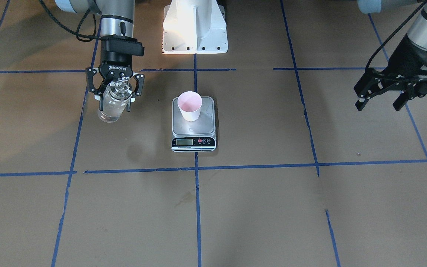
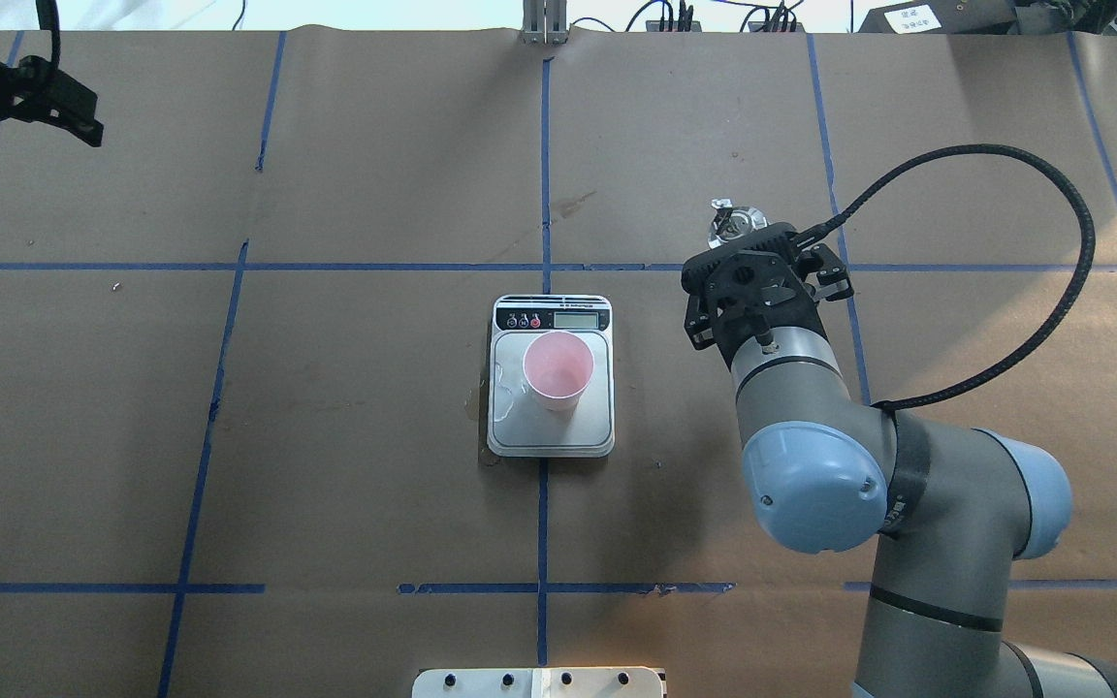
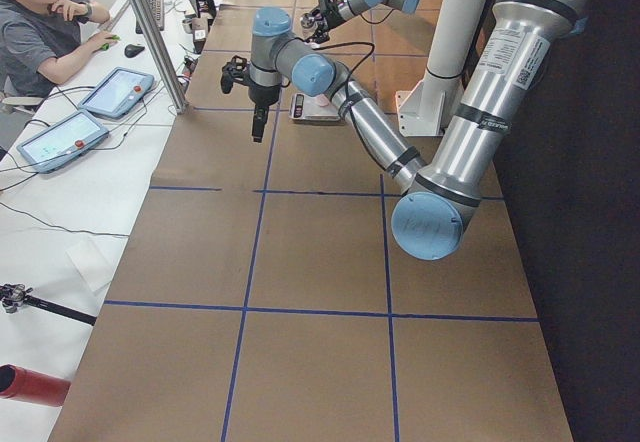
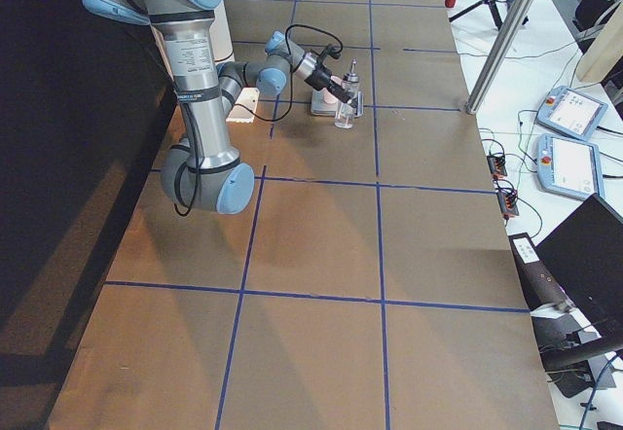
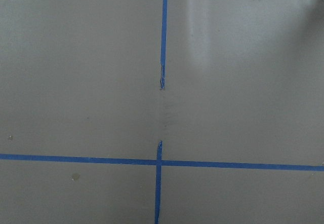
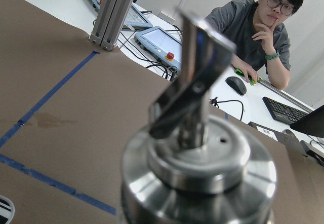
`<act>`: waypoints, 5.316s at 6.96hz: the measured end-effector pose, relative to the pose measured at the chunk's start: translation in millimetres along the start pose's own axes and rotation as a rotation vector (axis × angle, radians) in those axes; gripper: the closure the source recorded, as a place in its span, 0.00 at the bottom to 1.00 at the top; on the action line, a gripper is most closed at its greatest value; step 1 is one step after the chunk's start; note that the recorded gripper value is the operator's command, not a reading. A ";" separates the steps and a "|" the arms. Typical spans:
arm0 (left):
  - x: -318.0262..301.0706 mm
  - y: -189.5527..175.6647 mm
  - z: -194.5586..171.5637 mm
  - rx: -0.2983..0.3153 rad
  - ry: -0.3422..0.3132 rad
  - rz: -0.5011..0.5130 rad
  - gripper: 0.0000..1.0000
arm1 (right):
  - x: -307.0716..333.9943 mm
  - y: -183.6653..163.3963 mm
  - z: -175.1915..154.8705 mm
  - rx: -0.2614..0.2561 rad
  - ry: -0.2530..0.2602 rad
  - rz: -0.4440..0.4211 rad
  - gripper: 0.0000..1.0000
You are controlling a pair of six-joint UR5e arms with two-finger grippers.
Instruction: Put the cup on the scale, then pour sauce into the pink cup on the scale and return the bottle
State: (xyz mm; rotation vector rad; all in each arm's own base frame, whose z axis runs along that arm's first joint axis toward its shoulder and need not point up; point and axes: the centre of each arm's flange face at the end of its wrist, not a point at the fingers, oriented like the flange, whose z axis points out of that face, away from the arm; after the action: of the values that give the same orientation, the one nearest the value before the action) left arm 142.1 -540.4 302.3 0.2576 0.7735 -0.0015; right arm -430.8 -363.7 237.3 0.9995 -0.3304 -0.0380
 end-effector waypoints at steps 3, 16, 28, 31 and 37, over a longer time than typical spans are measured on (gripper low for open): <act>-122.2 1.2 14.2 -0.047 -0.099 0.316 0.00 | -7.5 -1.2 -1.3 0.089 0.122 -0.324 1.00; -230.0 11.8 49.7 -0.088 -0.137 0.450 0.00 | -85.2 56.5 13.3 0.133 0.534 -1.242 1.00; -225.0 5.5 36.6 -0.060 -0.139 0.455 0.00 | -103.7 63.8 -4.4 0.212 0.245 -0.538 1.00; -225.5 3.5 32.0 -0.051 -0.142 0.451 0.00 | -87.0 61.6 -5.0 0.224 0.026 -0.128 1.00; -209.6 -5.3 9.8 -0.003 -0.145 0.469 0.00 | 70.7 91.7 68.4 0.068 -0.105 0.432 1.00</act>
State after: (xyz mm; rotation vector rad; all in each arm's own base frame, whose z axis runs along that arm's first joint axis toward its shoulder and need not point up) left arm -2.0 -567.3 452.6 0.4260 0.5548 0.4193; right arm -394.3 -382.7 365.3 0.9773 -0.6417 0.3144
